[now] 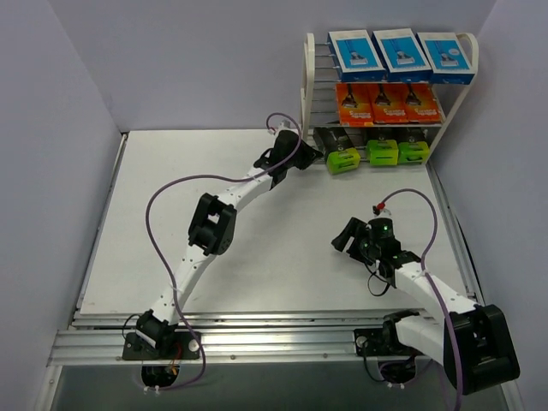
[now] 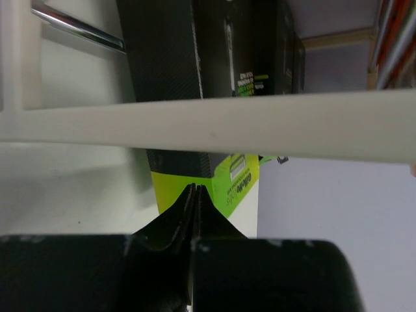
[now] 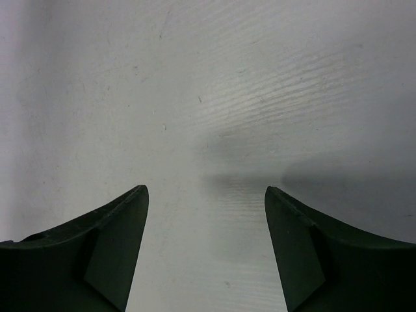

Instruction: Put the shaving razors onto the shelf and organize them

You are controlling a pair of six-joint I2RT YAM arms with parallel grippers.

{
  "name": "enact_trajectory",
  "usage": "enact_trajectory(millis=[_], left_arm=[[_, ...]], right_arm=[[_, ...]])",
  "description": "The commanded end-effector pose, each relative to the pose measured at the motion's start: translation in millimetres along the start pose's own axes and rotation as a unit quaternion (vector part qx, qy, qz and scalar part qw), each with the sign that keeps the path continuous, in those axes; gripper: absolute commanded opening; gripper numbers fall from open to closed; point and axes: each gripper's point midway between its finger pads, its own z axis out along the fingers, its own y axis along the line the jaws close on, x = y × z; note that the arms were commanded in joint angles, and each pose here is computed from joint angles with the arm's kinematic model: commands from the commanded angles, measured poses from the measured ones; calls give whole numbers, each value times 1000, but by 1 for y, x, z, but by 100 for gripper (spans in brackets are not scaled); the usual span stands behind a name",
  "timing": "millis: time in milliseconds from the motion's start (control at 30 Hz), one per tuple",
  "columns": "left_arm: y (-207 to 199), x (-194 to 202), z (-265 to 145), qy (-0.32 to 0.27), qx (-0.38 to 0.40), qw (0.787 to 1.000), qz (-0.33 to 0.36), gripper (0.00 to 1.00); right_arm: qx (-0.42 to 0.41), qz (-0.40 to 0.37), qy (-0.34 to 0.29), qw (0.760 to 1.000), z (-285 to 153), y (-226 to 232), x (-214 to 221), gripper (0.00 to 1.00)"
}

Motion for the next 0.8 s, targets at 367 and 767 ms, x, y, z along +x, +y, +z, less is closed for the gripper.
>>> enact_trajectory(millis=[367, 767], left_arm=[[3, -12, 24, -95, -12, 995, -13, 2], [-4, -20, 36, -148, 34, 988, -22, 2]], right_arm=[[-30, -8, 8, 999, -4, 8, 5, 68], [-32, 3, 16, 999, -3, 9, 10, 68]])
